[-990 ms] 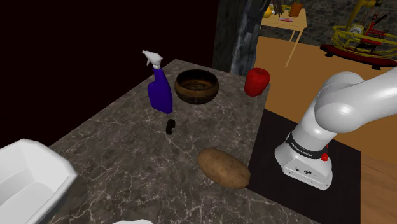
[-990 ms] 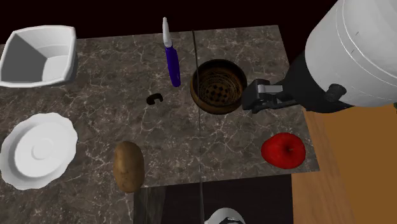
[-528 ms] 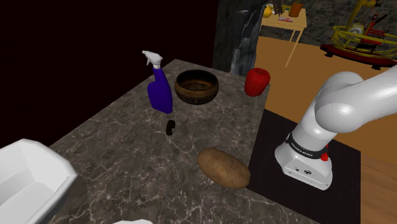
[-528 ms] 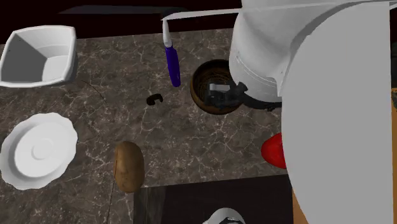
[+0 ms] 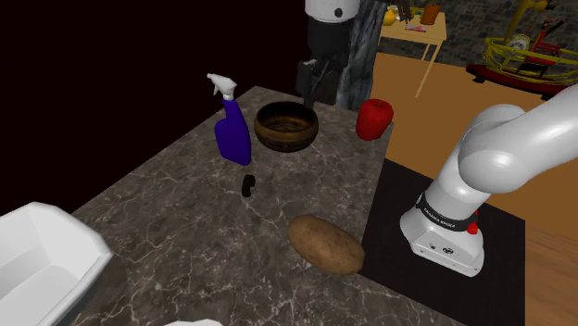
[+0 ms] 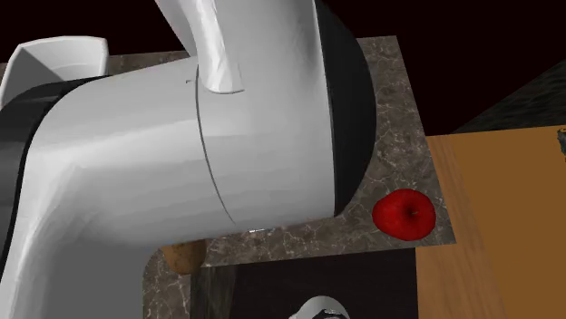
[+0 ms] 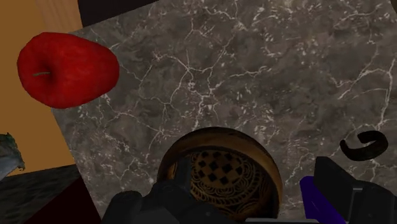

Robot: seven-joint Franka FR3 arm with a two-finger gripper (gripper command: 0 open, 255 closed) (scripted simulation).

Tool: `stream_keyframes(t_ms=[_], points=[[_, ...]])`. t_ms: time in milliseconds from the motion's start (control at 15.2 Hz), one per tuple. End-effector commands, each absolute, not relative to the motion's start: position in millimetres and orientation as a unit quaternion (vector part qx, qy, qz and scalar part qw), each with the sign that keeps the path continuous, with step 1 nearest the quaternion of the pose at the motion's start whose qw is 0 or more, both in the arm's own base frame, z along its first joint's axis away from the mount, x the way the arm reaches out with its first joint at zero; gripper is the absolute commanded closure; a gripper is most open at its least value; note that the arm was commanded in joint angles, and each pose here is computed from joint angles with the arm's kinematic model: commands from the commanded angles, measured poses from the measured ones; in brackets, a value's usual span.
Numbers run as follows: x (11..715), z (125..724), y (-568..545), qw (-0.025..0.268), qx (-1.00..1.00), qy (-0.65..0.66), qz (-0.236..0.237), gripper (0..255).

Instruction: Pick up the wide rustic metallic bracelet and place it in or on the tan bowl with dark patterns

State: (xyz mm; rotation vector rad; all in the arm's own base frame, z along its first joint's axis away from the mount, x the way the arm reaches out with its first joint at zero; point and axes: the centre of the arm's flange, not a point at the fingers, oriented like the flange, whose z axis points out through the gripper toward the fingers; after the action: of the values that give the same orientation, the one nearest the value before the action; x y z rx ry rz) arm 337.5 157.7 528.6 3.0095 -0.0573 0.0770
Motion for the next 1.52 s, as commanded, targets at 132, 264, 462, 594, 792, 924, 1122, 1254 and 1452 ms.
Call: stream_keyframes(t_ms=[132,264,462,594,792,924,1122,1254,1452], points=[[353.3,495.9,201.0,0.076,0.996,-0.05,0.018,0],[362.0,479.4,222.3,0.082,0.994,-0.064,0.014,0],[376.1,454.2,253.4,0.09,0.992,-0.086,0.008,0],[386.1,437.1,273.5,0.095,0.99,-0.101,0.004,0],[402.0,410.9,302.8,0.104,0.987,-0.122,-0.001,0],[413.2,393.1,321.7,0.109,0.985,-0.137,-0.005,0],[427.5,371.1,344.1,0.116,0.981,-0.154,-0.01,0],[426.9,360.8,341.7,0.116,0.981,-0.154,-0.01,0],[426.0,345.4,338.2,0.116,0.981,-0.154,-0.01,0]])
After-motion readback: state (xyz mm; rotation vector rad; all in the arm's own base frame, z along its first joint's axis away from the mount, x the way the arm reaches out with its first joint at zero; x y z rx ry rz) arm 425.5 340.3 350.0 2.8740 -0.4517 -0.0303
